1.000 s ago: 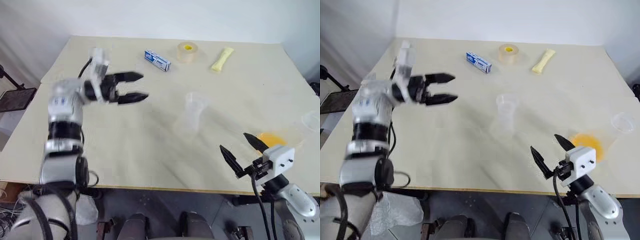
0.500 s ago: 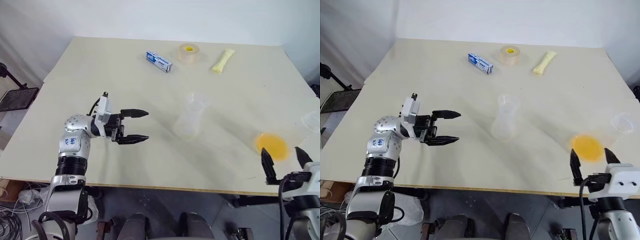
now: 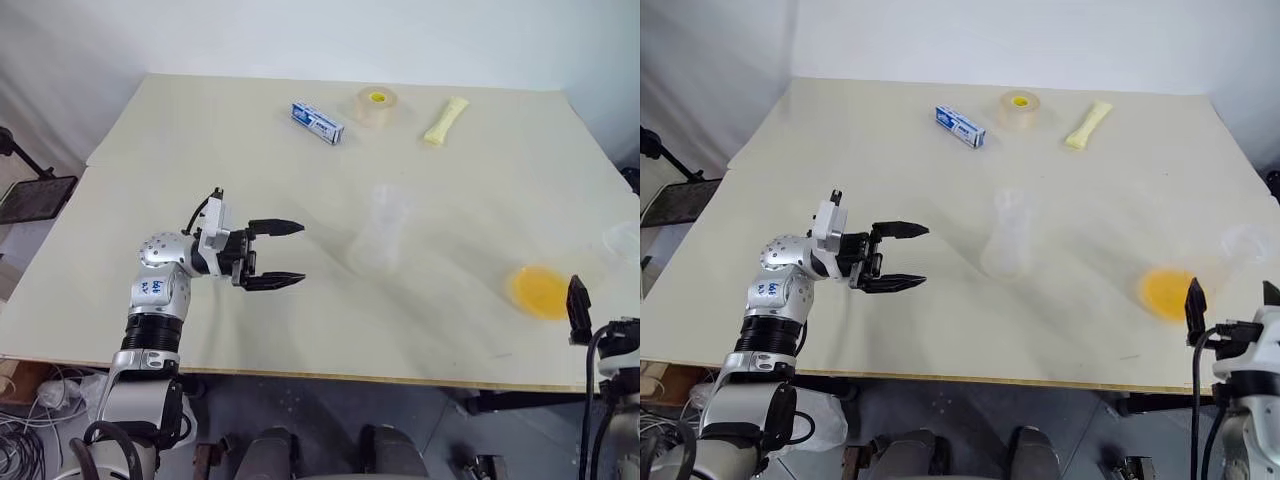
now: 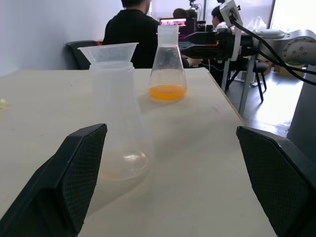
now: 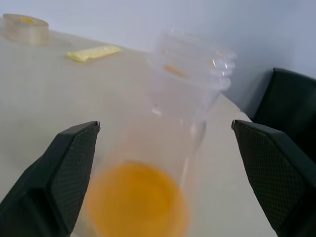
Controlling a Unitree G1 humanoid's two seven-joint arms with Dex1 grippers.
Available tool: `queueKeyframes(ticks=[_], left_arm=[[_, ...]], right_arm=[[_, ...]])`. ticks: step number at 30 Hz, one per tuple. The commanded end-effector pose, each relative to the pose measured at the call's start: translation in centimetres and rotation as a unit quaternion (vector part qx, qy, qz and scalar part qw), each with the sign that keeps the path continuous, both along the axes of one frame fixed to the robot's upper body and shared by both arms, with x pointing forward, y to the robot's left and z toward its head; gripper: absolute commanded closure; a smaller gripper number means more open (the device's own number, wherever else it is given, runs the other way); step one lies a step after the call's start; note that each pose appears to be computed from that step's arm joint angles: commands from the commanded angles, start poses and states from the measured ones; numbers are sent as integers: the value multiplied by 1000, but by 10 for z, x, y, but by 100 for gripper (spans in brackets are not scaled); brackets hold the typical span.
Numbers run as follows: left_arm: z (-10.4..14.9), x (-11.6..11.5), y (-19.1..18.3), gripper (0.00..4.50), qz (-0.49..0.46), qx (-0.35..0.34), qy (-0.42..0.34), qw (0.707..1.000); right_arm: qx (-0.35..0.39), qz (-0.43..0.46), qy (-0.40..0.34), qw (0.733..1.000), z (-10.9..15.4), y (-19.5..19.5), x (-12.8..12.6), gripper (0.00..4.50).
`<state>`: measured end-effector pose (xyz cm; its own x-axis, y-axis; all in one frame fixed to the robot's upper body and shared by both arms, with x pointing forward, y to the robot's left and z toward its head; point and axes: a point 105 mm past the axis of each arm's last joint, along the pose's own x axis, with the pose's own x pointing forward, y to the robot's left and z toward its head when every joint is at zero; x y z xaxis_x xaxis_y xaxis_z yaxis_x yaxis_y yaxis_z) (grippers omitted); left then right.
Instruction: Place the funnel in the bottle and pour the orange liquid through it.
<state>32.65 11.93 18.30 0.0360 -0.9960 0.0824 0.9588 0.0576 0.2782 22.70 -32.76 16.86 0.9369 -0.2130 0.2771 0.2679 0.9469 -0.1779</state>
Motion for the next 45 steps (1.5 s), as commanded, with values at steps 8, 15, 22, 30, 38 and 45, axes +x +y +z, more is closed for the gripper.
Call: queueKeyframes(ticks=[8,15,22,30,38,45], left_arm=[[3,-9,2,4,13,-16,-14,1000],[4,-10,1,4,20,-20,-16,999],[4,-11,3,0,25,-21,-16,999],[5,-11,3,0,25,-22,-16,999],[12,-2,5,0,27,-28,-26,999],[18,4,8,0,31,-62,-39,997]], right_arm=[[-10,-16,-23,1000,25,-14,27,0],[8,-29,-21,999,25,-15,39,0],[16,-21,-22,999,30,-7,41,88],[11,0,-53,999,49,10,39,175],[-79,105,-78,988,103,80,74,175],[-196,151,-95,964,126,127,103,175]])
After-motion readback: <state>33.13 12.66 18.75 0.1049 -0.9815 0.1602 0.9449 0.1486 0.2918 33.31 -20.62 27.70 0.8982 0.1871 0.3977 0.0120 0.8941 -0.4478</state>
